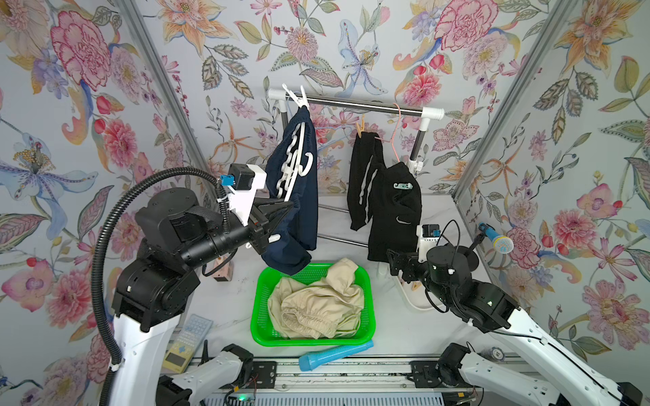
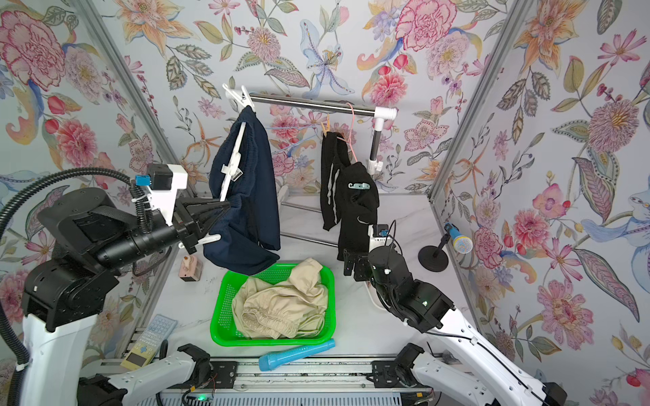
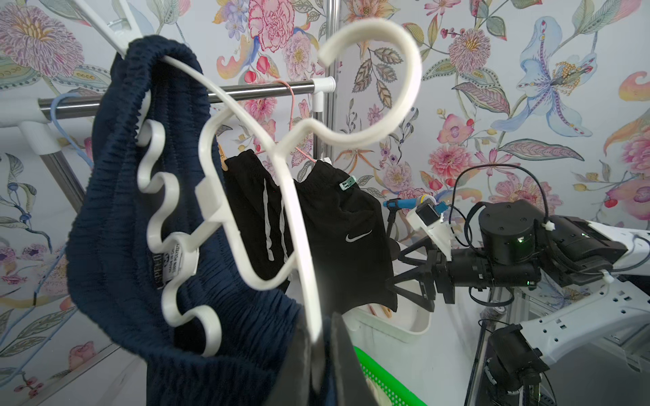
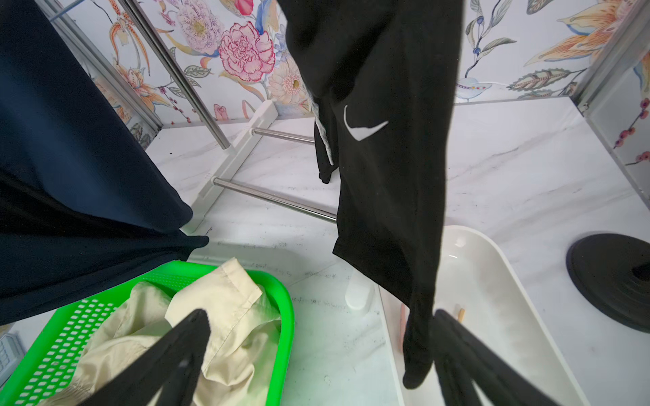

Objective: Remove the clothespins securing shorts to the hanger
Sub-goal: Adjust the shorts in the basket.

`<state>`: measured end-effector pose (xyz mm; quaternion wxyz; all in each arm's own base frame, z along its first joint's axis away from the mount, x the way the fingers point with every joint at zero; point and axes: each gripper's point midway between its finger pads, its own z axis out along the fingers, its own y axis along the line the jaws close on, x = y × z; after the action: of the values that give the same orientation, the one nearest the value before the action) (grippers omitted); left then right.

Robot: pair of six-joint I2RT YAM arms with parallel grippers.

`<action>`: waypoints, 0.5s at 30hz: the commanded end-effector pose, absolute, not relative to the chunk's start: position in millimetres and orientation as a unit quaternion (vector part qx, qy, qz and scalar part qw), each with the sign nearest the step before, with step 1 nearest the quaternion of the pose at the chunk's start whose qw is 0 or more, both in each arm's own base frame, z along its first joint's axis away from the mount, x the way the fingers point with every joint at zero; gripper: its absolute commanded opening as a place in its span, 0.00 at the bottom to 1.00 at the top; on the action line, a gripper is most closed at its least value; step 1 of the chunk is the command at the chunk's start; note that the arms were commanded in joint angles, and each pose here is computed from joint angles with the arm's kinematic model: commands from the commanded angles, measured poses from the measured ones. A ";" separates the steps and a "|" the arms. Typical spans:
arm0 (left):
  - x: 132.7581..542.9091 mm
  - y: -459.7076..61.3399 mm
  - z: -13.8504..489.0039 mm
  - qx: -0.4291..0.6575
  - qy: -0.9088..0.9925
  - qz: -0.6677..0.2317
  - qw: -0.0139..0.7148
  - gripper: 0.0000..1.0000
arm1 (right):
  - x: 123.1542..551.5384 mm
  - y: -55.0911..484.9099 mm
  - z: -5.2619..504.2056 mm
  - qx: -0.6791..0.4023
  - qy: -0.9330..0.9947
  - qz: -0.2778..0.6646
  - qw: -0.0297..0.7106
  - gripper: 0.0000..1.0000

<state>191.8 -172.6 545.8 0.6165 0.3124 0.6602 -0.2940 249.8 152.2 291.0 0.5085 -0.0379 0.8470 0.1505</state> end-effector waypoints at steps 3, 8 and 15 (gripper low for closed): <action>150.2 -158.7 606.6 0.342 0.576 -0.282 0.687 0.00 | 251.8 150.6 304.7 -0.040 0.841 0.147 0.519 0.99; 137.6 -164.7 611.2 0.355 0.560 -0.316 0.679 0.00 | 254.0 143.5 309.5 -0.026 0.837 0.136 0.529 0.99; 146.5 -173.0 616.1 0.360 0.555 -0.326 0.675 0.00 | 251.7 137.3 311.6 -0.014 0.833 0.136 0.536 0.99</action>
<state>153.1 -171.3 585.9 0.6381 0.3466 0.6068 -0.3232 252.9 147.1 301.3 0.5223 -0.0285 0.8407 0.1402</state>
